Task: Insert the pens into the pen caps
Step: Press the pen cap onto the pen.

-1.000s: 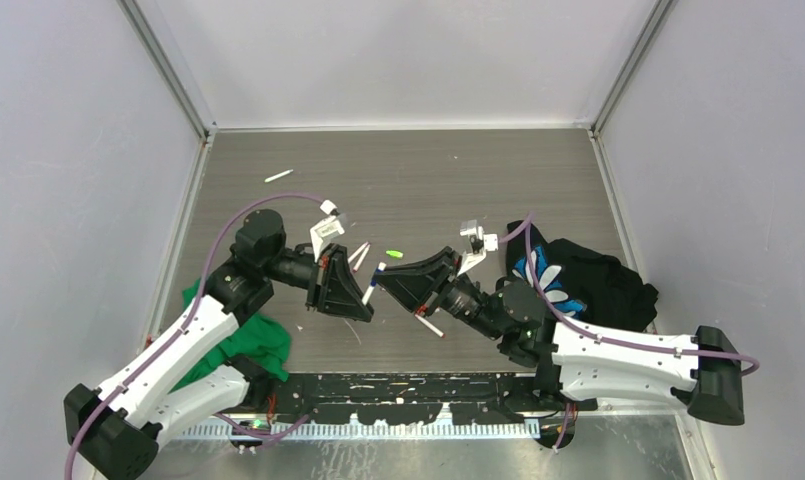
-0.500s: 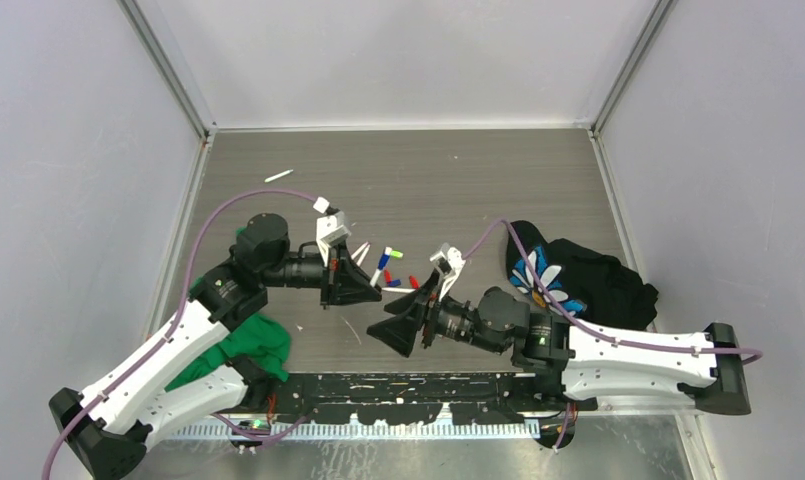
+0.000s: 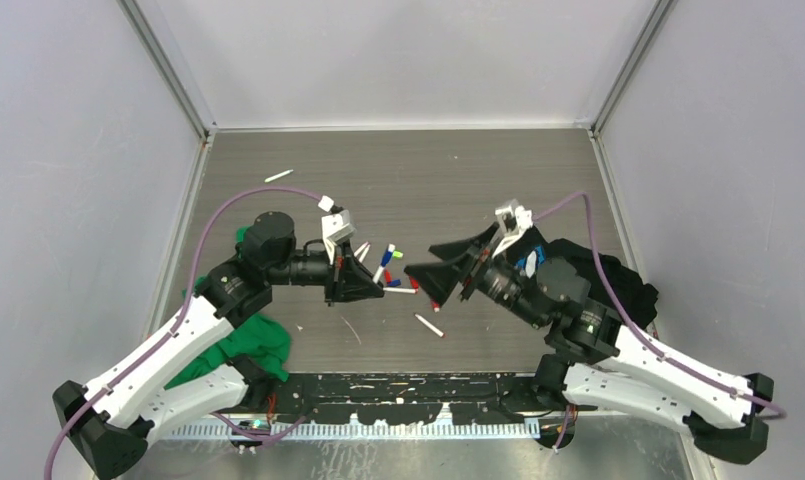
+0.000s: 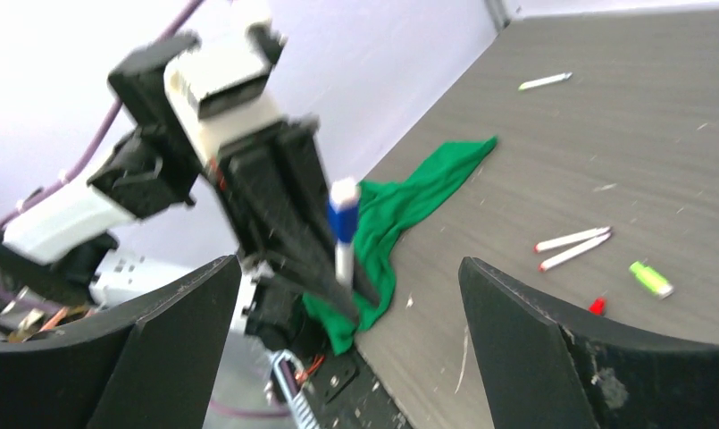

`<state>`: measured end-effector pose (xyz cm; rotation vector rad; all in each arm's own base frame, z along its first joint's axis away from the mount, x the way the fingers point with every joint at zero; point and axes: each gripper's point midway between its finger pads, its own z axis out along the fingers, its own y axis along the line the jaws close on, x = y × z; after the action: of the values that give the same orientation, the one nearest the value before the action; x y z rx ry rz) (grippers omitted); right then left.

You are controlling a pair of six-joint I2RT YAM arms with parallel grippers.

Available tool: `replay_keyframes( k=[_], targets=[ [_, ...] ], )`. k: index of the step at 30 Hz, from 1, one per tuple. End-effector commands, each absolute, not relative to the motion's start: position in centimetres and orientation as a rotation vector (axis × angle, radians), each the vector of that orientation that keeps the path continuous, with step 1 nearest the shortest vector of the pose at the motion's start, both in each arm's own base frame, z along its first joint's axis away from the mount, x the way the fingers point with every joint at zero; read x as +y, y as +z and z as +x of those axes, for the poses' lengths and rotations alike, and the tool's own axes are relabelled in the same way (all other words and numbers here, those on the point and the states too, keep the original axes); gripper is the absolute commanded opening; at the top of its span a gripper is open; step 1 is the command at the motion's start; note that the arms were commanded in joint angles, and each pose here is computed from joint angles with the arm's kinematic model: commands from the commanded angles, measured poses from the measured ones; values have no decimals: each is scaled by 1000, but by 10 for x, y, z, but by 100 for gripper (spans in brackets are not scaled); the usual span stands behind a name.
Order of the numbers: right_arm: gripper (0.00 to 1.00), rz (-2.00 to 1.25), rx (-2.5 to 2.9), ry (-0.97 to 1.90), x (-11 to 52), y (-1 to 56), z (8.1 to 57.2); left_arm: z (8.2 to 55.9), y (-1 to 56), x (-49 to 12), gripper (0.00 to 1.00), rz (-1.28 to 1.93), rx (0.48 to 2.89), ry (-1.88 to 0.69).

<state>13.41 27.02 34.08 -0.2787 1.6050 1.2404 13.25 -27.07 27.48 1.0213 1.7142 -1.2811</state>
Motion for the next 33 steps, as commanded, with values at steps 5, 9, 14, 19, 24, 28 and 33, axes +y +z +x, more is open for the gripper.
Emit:
replay_keyframes(
  k=[5, 9, 14, 19, 24, 28, 33],
  targets=[
    [95, -504, 1423, 1449, 297, 400, 131, 118, 302, -279, 0, 1113, 1581, -1359],
    [91, -530, 1431, 1446, 307, 400, 135, 116, 302, -279, 0, 1122, 1579, -1373],
    [78, -538, 1467, 1423, 314, 389, 142, 114, 304, -279, 0, 1127, 1571, -1384],
    [67, -513, 1466, 1399, 312, 388, 147, 112, 304, -280, 0, 1134, 1569, -1397],
    [55, -516, 1463, 1395, 312, 387, 147, 112, 305, -280, 0, 1135, 1570, -1402],
    [44, -525, 1469, 1392, 313, 385, 148, 111, 305, -280, 0, 1140, 1567, -1409],
    [35, -544, 1467, 1396, 315, 385, 145, 110, 306, -280, 0, 1141, 1565, -1413]
  ],
)
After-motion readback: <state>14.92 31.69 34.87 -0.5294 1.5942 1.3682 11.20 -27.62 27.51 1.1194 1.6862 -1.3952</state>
